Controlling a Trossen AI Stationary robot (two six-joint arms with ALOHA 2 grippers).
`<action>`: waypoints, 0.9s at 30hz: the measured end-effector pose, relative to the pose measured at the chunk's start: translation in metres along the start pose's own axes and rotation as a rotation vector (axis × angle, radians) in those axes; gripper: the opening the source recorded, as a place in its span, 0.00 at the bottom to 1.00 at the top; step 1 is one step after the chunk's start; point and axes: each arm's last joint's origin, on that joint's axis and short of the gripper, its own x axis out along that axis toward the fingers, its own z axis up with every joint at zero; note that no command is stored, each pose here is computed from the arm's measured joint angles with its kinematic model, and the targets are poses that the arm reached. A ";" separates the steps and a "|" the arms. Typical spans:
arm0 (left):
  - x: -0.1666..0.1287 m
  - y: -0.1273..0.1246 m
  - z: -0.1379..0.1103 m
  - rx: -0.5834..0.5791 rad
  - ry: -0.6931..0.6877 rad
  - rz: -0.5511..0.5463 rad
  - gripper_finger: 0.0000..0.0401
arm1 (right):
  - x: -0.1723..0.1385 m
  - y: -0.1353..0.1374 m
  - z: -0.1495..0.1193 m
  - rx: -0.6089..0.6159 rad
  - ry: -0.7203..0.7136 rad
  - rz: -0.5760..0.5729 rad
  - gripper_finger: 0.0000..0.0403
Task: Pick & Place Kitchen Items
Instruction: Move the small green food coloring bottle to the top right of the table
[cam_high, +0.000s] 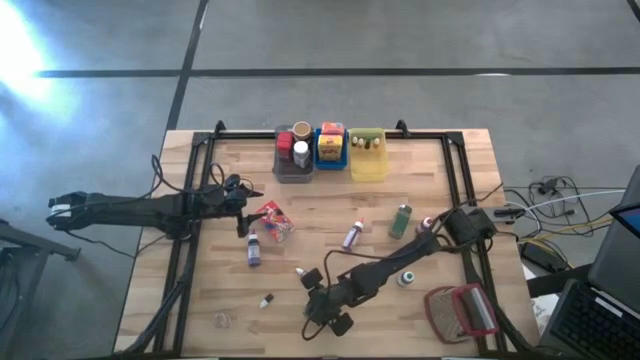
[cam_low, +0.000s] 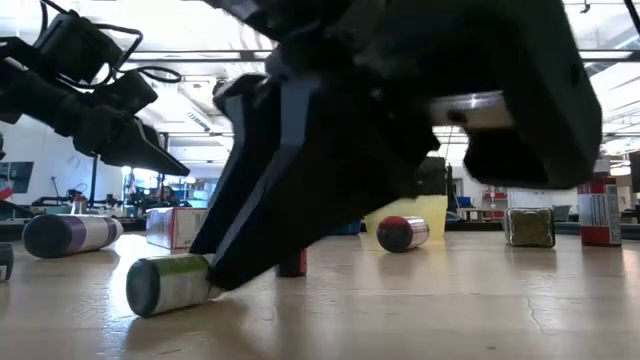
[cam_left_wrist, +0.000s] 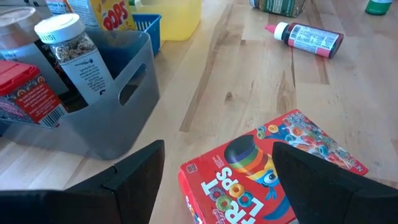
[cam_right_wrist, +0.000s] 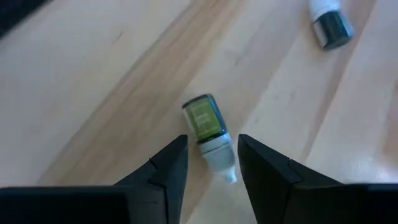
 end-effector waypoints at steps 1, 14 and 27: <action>0.000 0.000 -0.001 0.001 0.005 0.000 0.75 | 0.002 0.000 0.000 -0.004 0.012 0.003 0.35; 0.000 0.000 0.000 0.000 0.005 0.000 0.75 | -0.002 -0.002 0.007 -0.025 0.060 0.013 0.30; 0.000 0.000 0.000 0.001 0.004 0.000 0.75 | -0.001 -0.003 0.005 0.022 0.065 0.012 0.22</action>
